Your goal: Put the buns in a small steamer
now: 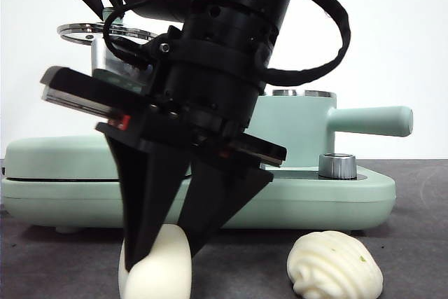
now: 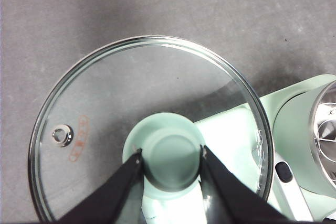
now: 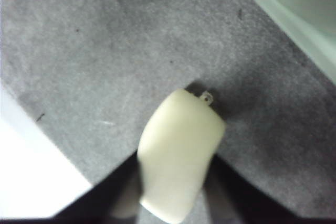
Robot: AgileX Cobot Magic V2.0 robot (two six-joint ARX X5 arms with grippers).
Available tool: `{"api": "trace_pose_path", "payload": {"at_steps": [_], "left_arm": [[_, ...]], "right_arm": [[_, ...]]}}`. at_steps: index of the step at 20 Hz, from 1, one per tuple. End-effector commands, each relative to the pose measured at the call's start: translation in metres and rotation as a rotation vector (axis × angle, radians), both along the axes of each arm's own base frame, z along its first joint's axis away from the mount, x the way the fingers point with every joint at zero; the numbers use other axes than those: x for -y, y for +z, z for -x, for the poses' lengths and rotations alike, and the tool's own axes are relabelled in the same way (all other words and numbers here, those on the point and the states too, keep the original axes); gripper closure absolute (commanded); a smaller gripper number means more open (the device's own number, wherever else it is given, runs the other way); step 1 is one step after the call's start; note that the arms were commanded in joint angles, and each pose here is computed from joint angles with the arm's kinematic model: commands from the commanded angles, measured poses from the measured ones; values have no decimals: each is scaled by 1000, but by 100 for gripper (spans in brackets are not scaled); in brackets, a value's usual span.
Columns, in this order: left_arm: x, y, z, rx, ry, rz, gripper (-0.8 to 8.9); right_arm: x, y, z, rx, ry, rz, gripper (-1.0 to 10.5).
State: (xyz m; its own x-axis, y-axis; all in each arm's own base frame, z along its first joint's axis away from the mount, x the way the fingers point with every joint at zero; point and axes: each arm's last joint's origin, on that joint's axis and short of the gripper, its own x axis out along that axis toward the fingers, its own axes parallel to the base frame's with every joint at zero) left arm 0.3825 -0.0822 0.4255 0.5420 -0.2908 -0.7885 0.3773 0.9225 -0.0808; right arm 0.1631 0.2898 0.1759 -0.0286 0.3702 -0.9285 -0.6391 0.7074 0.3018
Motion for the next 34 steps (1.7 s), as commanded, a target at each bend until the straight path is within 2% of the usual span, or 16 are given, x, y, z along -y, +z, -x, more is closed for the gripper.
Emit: {"api": "trace_pose_path", "payload": {"at_steps": [1,3,6,10,13,16,20,24,28,30,33,34], "left_arm": [[0,16,6,72,0,23,791],[0,16,6,72,0,23,791],[0,16,6,72,0,23,791],[0,16,6,71,2,25,791],[0,16,6,71,2,25,791],[0,16,6,71,2,26,791],[0,16,6,70,3,26,791],[0,16,6,70,4,27,791],[1,16,6,69,5,29,791],[2,15,6,65,8,33,791],[4,16,6,67,6,36,791],[4,16,6,65,7,37,791]], "right_arm": [[-7,11,-4,-18,10,3,846],[-7,39,-13,-34,44,23,846],[-2,99,-33,18,64,31,846],[24,170,-79,183,-23,17,845],[43,190,-120,232,-112,35,844],[56,182,-158,223,-172,60,841],[67,151,-191,159,-226,111,840],[66,124,-206,68,-225,118,840],[64,113,-210,37,-221,144,840],[64,113,-210,39,-216,147,784],[64,113,-210,46,-197,150,575],[65,113,-210,53,-188,156,549]]}}
